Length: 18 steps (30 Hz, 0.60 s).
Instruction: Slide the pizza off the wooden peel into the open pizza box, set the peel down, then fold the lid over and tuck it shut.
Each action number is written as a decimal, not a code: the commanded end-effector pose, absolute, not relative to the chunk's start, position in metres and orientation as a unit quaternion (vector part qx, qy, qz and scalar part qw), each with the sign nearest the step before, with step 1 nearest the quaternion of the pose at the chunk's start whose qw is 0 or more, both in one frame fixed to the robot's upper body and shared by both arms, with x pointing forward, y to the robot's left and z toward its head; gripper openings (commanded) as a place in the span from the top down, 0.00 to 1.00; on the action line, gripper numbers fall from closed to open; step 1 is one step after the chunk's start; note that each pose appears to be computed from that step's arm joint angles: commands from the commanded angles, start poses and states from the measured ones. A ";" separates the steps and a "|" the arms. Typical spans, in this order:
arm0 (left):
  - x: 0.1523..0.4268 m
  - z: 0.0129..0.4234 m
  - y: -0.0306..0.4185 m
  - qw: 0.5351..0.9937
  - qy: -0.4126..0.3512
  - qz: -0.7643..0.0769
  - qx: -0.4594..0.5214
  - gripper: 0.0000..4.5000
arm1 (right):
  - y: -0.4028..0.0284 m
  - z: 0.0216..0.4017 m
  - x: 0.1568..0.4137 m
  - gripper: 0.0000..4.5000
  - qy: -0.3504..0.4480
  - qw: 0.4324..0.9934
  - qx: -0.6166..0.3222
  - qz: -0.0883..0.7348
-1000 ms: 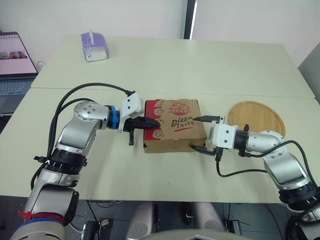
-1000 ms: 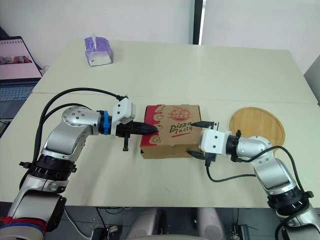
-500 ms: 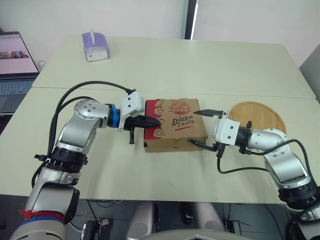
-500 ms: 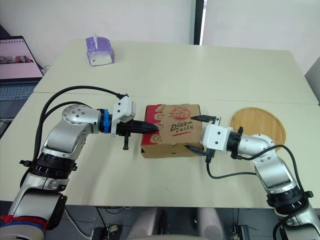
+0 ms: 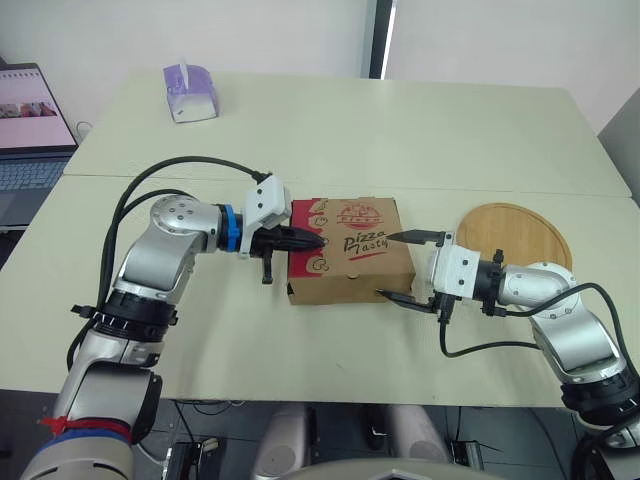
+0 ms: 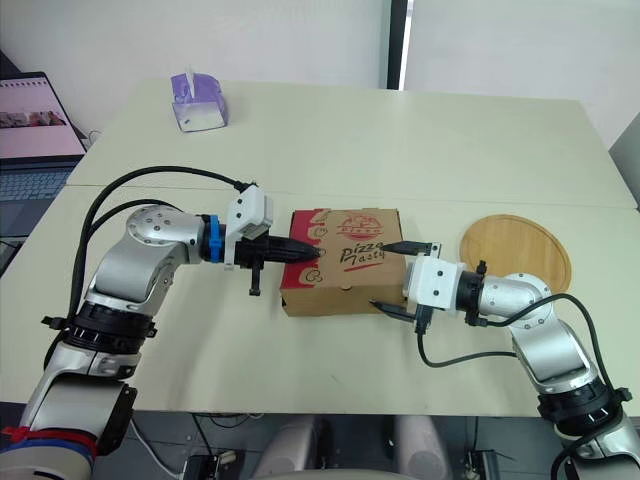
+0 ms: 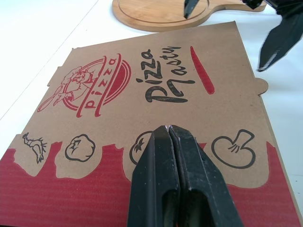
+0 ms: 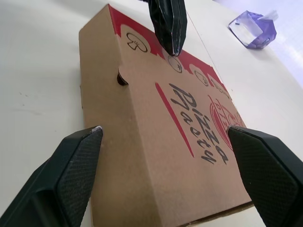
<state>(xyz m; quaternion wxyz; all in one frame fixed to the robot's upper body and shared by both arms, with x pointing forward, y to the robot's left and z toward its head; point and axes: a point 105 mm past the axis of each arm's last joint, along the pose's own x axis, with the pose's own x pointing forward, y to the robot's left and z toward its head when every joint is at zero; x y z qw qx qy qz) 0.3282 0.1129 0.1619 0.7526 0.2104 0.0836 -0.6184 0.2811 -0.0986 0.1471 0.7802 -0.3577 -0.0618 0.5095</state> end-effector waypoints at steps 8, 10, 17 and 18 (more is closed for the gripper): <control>0.329 0.170 0.115 0.751 0.069 -0.618 0.224 1.00 | -0.097 0.169 0.291 0.00 -0.106 0.794 -0.360 0.478; 0.329 0.169 0.116 0.750 0.071 -0.617 0.227 1.00 | -0.097 0.167 0.290 0.00 -0.102 0.793 -0.361 0.480; 0.328 0.162 0.116 0.745 0.079 -0.616 0.244 1.00 | -0.098 0.149 0.293 0.00 -0.071 0.791 -0.375 0.478; 0.327 0.162 0.116 0.744 0.080 -0.617 0.244 1.00 | -0.098 0.148 0.293 0.00 -0.071 0.791 -0.375 0.478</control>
